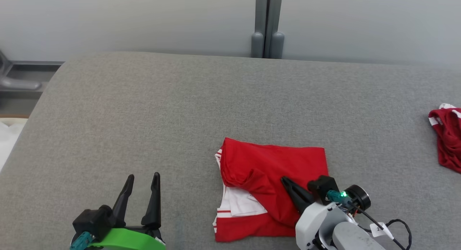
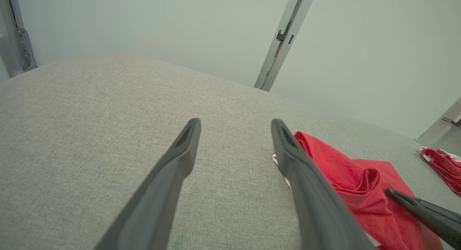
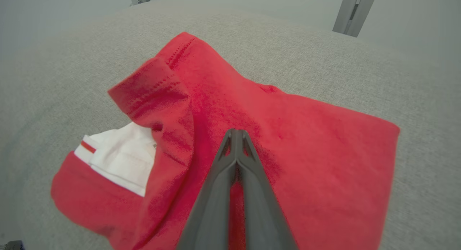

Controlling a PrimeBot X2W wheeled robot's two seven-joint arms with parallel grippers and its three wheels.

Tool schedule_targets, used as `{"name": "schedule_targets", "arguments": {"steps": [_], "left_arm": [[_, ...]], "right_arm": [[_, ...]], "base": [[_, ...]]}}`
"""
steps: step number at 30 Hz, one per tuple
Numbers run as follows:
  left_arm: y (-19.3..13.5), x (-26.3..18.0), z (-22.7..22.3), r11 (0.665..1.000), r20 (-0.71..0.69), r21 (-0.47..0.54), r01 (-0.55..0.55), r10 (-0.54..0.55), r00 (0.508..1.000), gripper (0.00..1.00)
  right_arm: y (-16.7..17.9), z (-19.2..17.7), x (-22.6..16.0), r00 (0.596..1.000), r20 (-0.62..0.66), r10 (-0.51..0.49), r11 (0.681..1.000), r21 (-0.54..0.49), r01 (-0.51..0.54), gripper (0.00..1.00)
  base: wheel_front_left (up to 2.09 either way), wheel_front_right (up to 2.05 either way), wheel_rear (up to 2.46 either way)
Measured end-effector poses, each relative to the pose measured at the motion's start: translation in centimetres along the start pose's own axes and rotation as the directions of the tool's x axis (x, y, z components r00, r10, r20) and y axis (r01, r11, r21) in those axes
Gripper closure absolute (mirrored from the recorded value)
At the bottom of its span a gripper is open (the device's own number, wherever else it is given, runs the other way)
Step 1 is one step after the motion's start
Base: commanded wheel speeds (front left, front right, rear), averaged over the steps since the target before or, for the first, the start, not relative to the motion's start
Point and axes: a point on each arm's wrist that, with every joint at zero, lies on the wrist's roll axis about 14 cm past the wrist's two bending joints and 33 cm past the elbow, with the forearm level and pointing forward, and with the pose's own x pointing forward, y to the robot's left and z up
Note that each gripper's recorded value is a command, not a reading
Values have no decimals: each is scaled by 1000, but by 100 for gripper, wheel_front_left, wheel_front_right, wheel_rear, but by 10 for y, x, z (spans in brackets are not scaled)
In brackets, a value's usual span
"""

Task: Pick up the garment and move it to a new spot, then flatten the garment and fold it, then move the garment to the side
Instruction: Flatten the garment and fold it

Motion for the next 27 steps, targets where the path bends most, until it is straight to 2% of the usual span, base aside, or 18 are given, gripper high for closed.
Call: {"name": "schedule_targets", "arguments": {"steps": [4,9,15,19,23,27], "left_arm": [[11,-5,2,999,9,-2,-42,42,999,0],[23,-10,4,997,12,-1,-83,83,996,0],[25,-10,3,995,13,-7,-97,97,995,0],[23,-7,3,996,14,-10,-91,92,996,0],[22,-3,4,996,15,-10,-86,87,996,0],[18,0,6,997,21,-6,-74,74,997,0]], "right_arm": [[12,-18,4,997,-59,45,999,-5,-45,100],[37,-16,14,990,-58,132,991,-18,-133,100],[77,-27,11,960,-93,263,963,-36,-267,100],[91,-36,8,941,-128,314,945,-53,-323,100],[95,-36,7,933,-135,333,938,-60,-343,100],[89,-19,12,946,-84,314,946,-61,-319,100]], "base": [[0,0,0],[0,0,0],[0,0,0],[0,0,0],[0,0,0],[0,0,0]]}}
